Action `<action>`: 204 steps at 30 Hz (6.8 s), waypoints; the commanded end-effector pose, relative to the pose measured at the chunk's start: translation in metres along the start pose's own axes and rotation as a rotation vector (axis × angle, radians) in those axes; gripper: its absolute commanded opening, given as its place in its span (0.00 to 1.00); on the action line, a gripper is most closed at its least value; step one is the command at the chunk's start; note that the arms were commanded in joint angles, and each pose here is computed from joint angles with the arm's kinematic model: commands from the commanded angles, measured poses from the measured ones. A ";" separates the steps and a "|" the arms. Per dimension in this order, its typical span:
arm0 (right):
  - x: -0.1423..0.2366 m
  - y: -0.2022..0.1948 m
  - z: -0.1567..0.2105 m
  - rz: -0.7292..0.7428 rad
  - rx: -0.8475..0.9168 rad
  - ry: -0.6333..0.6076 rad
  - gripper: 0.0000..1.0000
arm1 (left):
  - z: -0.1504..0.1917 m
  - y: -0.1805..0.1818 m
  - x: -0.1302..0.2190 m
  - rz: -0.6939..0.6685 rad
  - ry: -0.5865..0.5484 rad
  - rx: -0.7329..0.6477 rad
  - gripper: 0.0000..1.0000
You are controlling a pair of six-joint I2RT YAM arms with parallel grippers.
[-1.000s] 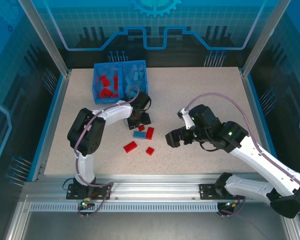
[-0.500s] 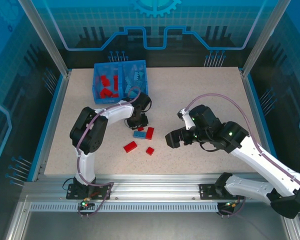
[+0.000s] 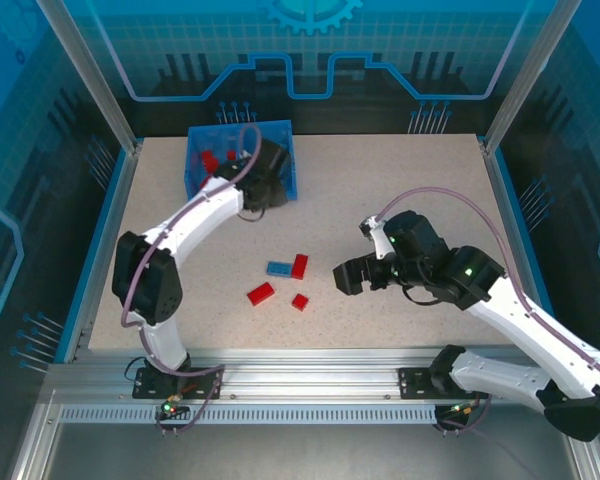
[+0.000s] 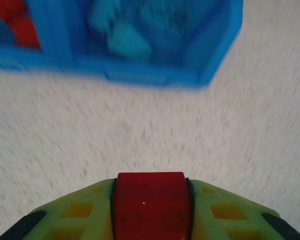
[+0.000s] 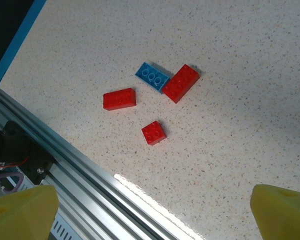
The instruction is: Sort the legos into containers by color
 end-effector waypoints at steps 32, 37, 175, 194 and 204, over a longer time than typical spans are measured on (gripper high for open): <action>0.021 -0.004 0.004 0.012 -0.081 -0.076 1.00 | -0.149 0.111 -0.080 -0.065 0.001 0.337 0.53; -0.001 0.000 -0.003 0.018 -0.038 -0.042 1.00 | -0.135 0.095 -0.006 0.088 -0.062 0.401 0.52; 0.001 0.011 0.041 -0.101 0.042 0.231 1.00 | 0.124 -0.011 0.040 0.218 0.079 -0.217 0.92; 0.003 -0.008 0.055 -0.019 -0.001 0.204 1.00 | 0.198 -0.032 -0.078 -0.011 0.344 -0.292 0.67; 0.007 -0.005 0.044 -0.015 -0.017 0.162 1.00 | 0.179 -0.032 -0.053 -0.004 0.289 -0.274 0.28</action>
Point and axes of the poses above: each hand's point on the last joint's axis, 136 mm out from that joint toward the fingers, its own x axis back along the fingers, its own y axis along the line the jaws close on, z = x × y, the point moved 2 cm from there along x, back along the fingers, and after that the axes turned 1 degree about x, right-handed, at the moved point
